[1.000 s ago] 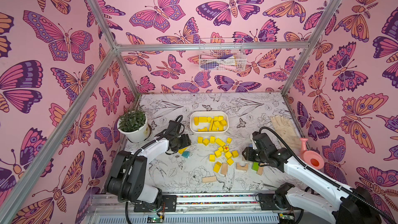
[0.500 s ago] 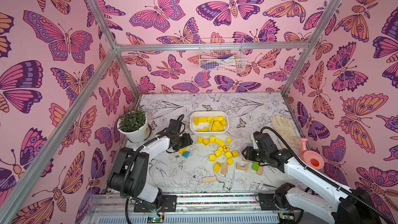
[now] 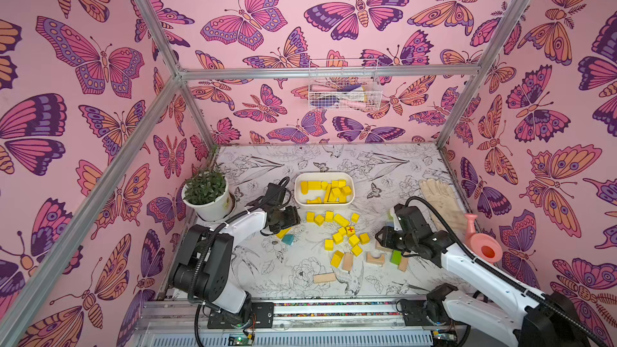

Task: Pick out the yellow building blocks
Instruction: Pick up the building block from the center of the board.

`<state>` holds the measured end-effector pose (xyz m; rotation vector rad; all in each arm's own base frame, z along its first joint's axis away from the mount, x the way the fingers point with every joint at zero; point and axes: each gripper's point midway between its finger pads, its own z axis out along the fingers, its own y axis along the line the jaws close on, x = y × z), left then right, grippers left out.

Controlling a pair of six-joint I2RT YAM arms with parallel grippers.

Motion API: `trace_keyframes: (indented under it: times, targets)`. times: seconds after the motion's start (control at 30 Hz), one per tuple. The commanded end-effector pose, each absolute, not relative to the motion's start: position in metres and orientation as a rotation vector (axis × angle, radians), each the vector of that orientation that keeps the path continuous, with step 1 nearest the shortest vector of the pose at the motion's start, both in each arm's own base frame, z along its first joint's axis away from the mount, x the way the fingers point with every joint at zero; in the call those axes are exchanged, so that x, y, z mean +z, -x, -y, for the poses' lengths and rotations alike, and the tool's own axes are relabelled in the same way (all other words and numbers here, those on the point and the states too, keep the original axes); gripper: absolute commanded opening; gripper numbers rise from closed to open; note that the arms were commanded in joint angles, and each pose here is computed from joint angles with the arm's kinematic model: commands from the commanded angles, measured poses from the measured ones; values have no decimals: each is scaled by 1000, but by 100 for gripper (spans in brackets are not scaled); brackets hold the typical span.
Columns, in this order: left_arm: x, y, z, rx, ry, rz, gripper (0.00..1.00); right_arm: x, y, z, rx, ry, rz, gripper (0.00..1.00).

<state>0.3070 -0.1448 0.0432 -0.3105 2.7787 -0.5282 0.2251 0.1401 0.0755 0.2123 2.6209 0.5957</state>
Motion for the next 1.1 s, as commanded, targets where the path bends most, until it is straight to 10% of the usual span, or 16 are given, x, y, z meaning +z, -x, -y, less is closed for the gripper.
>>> trace_keyframes:
  times: [0.0,1.07]
  targets:
    - [30,-281,122,-374,368,-2857,68,77,-224,-139,609,-225,-2612,45]
    - [19,-279,127,-361,383,-2929,68,75,-223,-138,618,-238,-2614,46]
